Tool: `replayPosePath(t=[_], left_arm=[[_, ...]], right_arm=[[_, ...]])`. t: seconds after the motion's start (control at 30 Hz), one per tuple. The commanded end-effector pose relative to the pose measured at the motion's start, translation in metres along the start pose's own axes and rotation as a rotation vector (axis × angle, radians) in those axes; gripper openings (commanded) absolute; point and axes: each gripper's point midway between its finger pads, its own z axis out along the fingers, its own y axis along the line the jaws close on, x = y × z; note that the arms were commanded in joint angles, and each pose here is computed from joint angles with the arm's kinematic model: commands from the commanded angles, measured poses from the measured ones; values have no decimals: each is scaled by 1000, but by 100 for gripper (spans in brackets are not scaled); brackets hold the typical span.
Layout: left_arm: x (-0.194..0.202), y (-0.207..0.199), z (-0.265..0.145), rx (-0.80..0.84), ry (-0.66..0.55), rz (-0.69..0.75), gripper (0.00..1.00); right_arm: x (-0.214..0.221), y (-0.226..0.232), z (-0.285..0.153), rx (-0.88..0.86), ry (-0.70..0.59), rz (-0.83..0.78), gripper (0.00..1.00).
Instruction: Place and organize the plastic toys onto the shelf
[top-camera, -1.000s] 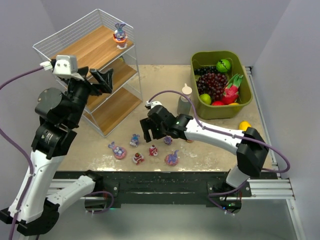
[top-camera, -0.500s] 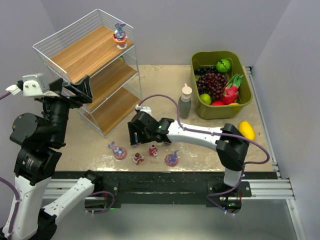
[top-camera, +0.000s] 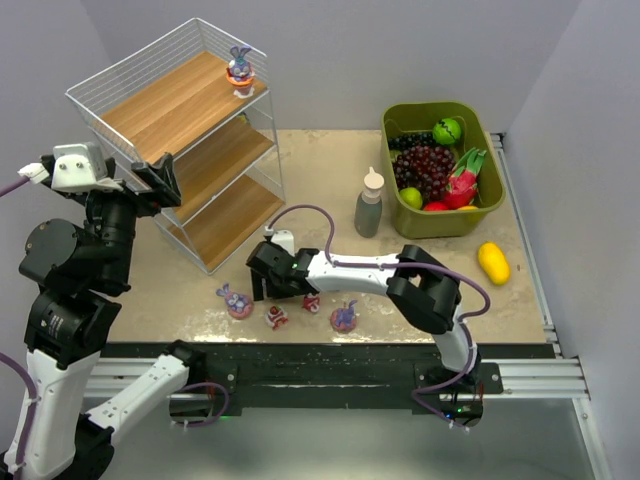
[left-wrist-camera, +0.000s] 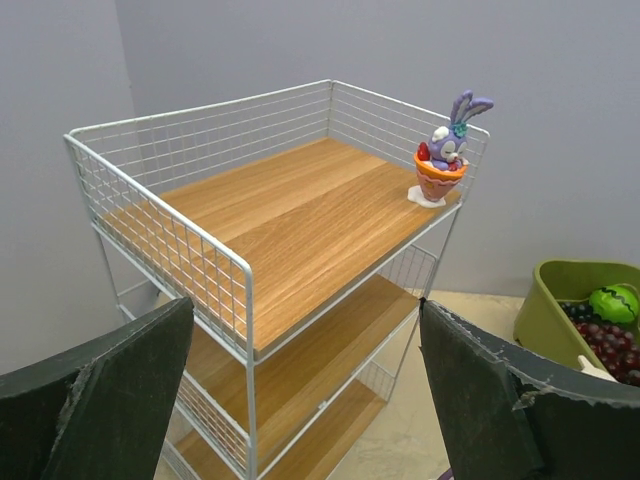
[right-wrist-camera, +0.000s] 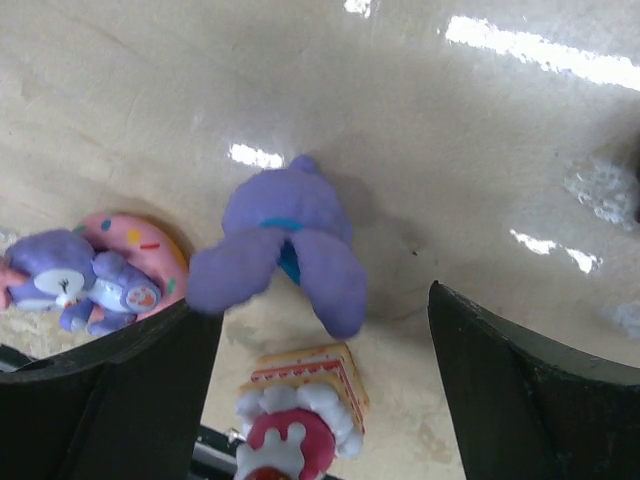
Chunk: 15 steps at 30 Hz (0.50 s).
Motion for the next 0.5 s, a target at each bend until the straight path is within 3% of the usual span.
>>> replayPosePath(t=[0.0, 0.3, 0.47], left_arm=[[-15, 4, 0, -15, -35, 32, 99], [-10, 9, -2, -35, -32, 33, 99], [-10, 9, -1, -35, -29, 46, 100]], right_arm=[[-27, 13, 3, 1, -89, 22, 86], [-30, 10, 15, 52, -102, 7, 79], [-25, 11, 23, 66, -86, 21, 70]])
